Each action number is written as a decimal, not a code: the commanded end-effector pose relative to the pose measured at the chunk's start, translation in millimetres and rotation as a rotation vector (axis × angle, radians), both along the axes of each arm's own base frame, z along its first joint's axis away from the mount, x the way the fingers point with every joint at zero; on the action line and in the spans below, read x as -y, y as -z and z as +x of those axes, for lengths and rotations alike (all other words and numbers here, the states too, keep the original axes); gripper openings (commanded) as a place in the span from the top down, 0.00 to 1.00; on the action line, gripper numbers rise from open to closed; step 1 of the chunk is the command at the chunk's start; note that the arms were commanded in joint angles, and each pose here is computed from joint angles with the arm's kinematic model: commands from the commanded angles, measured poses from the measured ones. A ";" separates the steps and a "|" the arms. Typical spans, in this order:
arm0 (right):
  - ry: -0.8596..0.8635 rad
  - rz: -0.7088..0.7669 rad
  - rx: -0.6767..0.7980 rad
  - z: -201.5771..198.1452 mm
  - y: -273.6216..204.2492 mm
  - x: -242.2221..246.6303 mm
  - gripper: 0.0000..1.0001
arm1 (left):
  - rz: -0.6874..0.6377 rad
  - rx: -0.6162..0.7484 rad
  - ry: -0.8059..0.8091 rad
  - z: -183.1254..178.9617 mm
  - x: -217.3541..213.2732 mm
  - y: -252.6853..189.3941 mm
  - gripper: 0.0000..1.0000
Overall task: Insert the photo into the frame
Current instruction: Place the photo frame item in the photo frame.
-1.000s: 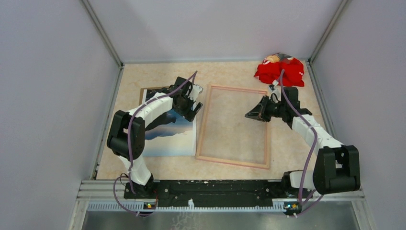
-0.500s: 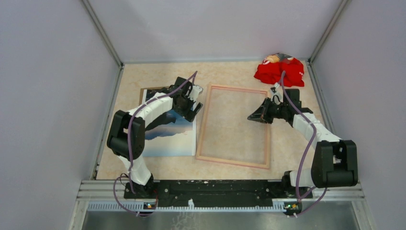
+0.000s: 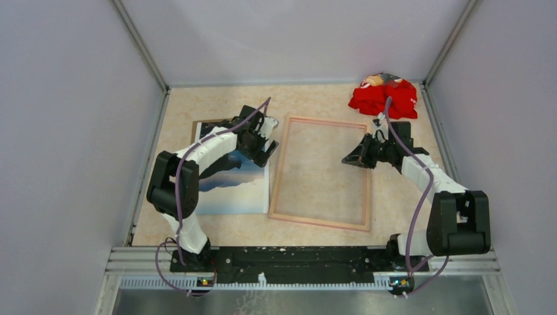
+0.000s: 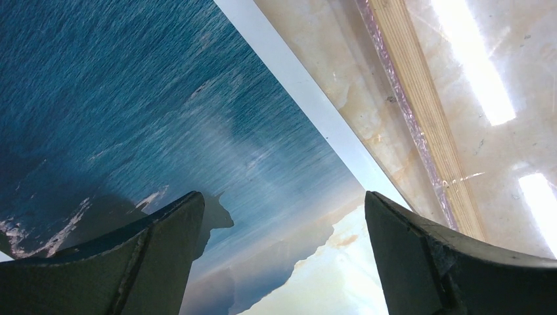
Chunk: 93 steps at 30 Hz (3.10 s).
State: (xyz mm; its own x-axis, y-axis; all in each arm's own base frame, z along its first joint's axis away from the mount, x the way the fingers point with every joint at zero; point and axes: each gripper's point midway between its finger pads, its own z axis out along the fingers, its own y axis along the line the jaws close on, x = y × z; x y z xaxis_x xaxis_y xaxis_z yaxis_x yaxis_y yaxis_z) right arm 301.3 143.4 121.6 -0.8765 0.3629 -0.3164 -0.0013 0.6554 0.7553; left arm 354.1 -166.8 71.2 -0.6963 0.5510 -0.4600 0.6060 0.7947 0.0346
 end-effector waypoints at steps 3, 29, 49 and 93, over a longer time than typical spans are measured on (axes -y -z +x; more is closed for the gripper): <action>0.039 -0.038 0.100 26.3 -12.1 13.4 1.00 | -0.009 0.006 0.003 -1.6 0.0 -3.0 0.02; 0.063 -0.040 0.067 42.2 -2.1 30.9 1.00 | -0.001 0.014 0.003 -0.2 -1.5 -3.6 0.02; 0.011 -0.022 -0.010 36.8 7.1 26.7 1.00 | 0.003 0.017 0.005 0.4 -1.9 -2.6 0.02; -0.031 -0.001 0.066 41.2 -23.3 22.4 1.00 | -0.020 -0.029 0.043 -6.8 11.2 2.7 0.02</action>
